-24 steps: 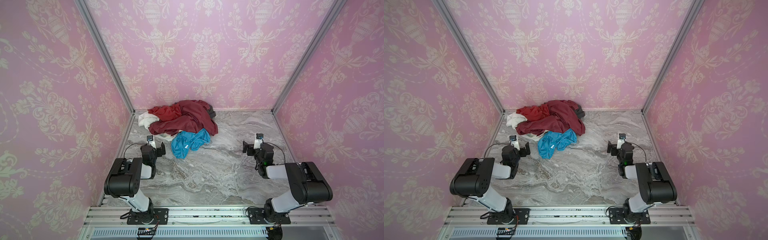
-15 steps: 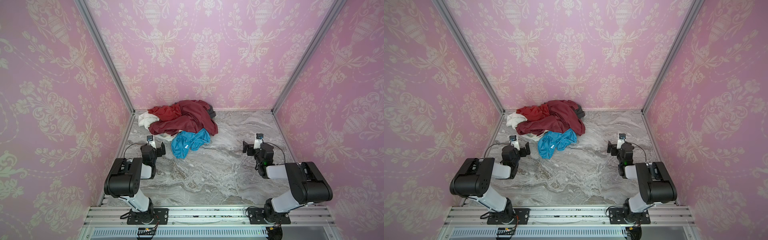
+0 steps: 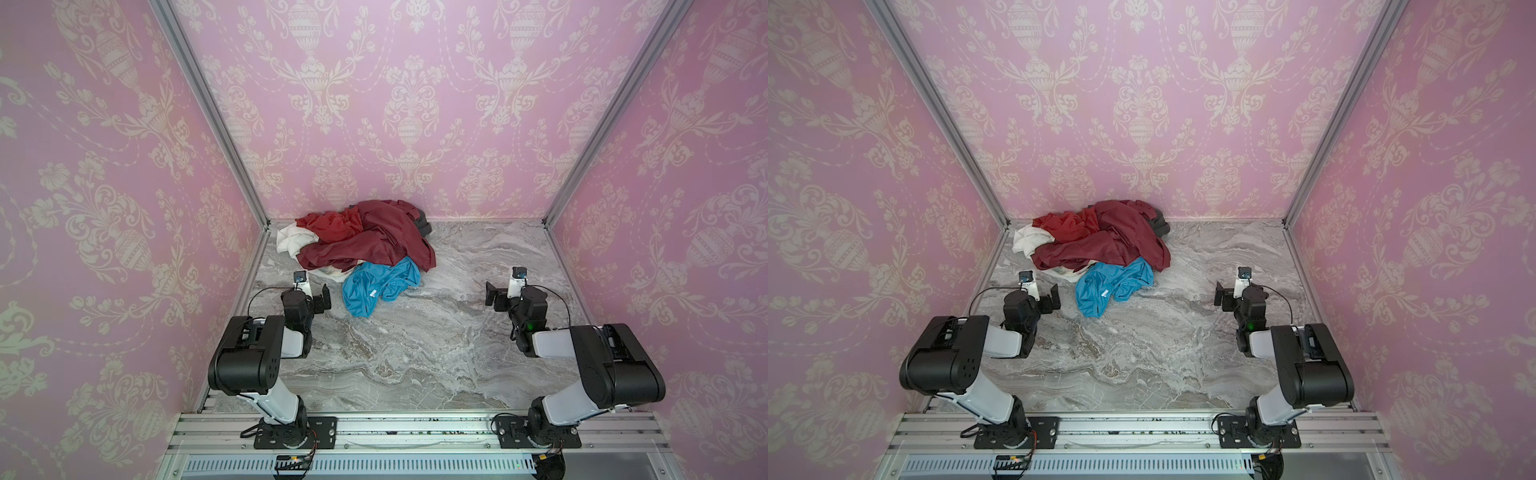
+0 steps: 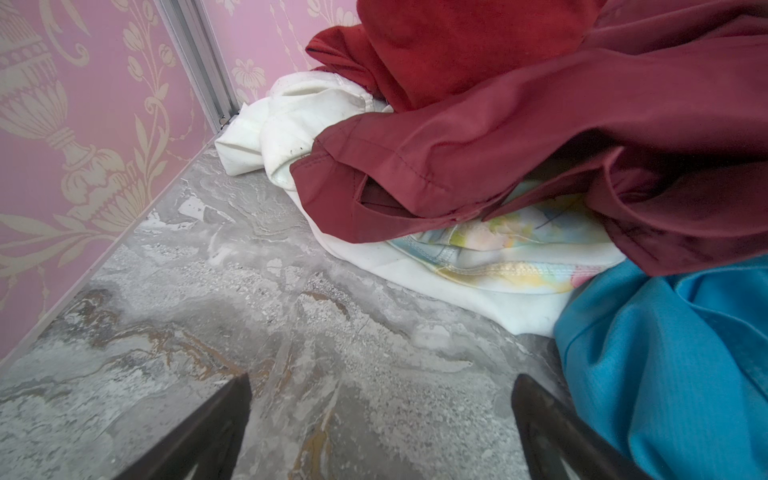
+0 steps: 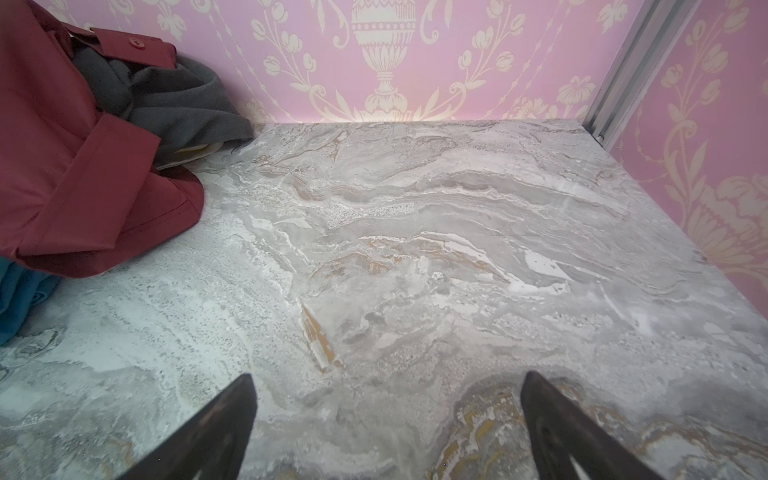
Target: Pick out a specific cloth from the pile
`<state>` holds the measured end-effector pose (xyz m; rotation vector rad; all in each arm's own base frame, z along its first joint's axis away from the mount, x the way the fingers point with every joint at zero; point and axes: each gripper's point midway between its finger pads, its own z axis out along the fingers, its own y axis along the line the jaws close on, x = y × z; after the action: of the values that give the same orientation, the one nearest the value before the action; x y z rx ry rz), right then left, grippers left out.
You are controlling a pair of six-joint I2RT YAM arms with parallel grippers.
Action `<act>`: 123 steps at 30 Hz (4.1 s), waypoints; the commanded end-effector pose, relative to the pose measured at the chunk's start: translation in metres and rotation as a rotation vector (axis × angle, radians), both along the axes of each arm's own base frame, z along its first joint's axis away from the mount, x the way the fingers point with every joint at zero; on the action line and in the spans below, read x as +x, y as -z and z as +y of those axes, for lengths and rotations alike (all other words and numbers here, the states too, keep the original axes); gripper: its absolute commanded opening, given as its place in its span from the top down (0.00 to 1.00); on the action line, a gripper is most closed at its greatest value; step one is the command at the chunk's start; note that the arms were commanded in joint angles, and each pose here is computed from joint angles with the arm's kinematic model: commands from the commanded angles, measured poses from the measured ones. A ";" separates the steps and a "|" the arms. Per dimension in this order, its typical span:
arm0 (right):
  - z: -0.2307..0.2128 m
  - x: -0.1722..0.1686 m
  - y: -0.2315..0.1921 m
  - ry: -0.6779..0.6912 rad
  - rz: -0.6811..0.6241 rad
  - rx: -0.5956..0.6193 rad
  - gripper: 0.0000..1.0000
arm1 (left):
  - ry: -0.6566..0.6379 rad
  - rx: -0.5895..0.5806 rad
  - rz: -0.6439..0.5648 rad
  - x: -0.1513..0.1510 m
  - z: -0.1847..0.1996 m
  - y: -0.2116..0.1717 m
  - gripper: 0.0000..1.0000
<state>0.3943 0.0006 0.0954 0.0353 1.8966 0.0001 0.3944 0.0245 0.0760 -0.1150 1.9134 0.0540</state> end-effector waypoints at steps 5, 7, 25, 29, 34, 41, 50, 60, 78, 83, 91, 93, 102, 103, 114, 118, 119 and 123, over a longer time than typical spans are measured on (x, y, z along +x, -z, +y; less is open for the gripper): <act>0.003 0.000 -0.001 -0.012 -0.003 0.013 0.00 | -0.012 0.021 0.001 0.001 0.004 -0.001 0.01; 0.004 0.001 -0.001 -0.013 -0.003 0.013 0.00 | -0.011 0.021 -0.001 0.002 0.004 -0.002 0.01; 0.003 0.001 -0.002 -0.008 -0.007 0.014 0.00 | -0.015 0.015 0.002 0.002 0.005 -0.001 0.01; 0.002 0.000 -0.001 -0.007 -0.006 0.013 0.00 | -0.020 0.022 0.004 0.002 0.004 0.000 0.01; 0.007 -0.002 -0.003 -0.026 -0.024 0.006 0.00 | -0.020 0.025 0.001 0.002 0.004 -0.001 0.01; 0.011 -0.008 -0.007 -0.037 -0.055 -0.009 0.00 | 0.009 0.031 -0.004 0.001 -0.002 -0.003 0.01; 0.009 -0.017 -0.018 -0.024 -0.104 -0.019 0.00 | -0.002 0.048 -0.023 -0.003 -0.003 -0.011 0.01; -0.001 -0.033 -0.035 0.036 -0.141 -0.009 0.00 | 0.000 0.113 -0.011 -0.004 -0.012 -0.025 0.01; -0.014 -0.044 -0.083 0.129 -0.152 0.040 0.00 | -0.065 0.085 -0.026 0.000 -0.031 -0.109 0.01; -0.010 -0.045 -0.109 0.127 -0.184 0.076 0.00 | -0.047 0.015 -0.031 0.000 -0.043 -0.137 0.04; 0.021 -0.042 -0.164 0.060 -0.255 0.093 0.01 | 0.011 -0.101 0.037 -0.003 -0.072 -0.169 0.15; 0.039 -0.040 -0.175 0.015 -0.259 0.096 0.02 | 0.028 -0.158 0.059 -0.008 -0.079 -0.171 0.15; 0.120 -0.039 -0.189 -0.198 -0.228 0.037 0.02 | 0.027 -0.286 0.192 -0.029 -0.086 -0.169 0.16; 0.126 -0.040 -0.188 -0.214 -0.221 0.032 0.02 | 0.014 -0.293 0.207 -0.031 -0.084 -0.168 0.16; 0.168 -0.042 -0.160 -0.349 -0.127 0.055 0.02 | -0.267 -0.679 0.244 -0.027 0.014 -0.139 0.24; 0.187 -0.045 -0.157 -0.437 -0.098 0.064 0.01 | -0.293 -0.800 0.252 0.000 0.031 -0.121 0.24; 0.194 -0.047 -0.158 -0.468 -0.094 0.057 0.00 | -0.298 -0.832 0.262 0.008 0.035 -0.114 0.24; 0.228 -0.062 -0.161 -0.625 -0.094 0.017 0.00 | -0.331 -0.898 0.278 0.042 0.055 -0.090 0.22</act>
<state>0.3435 0.2016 0.2439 -0.4007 1.7868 0.3649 0.4088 0.0746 0.1524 -1.0459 2.1186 -0.4731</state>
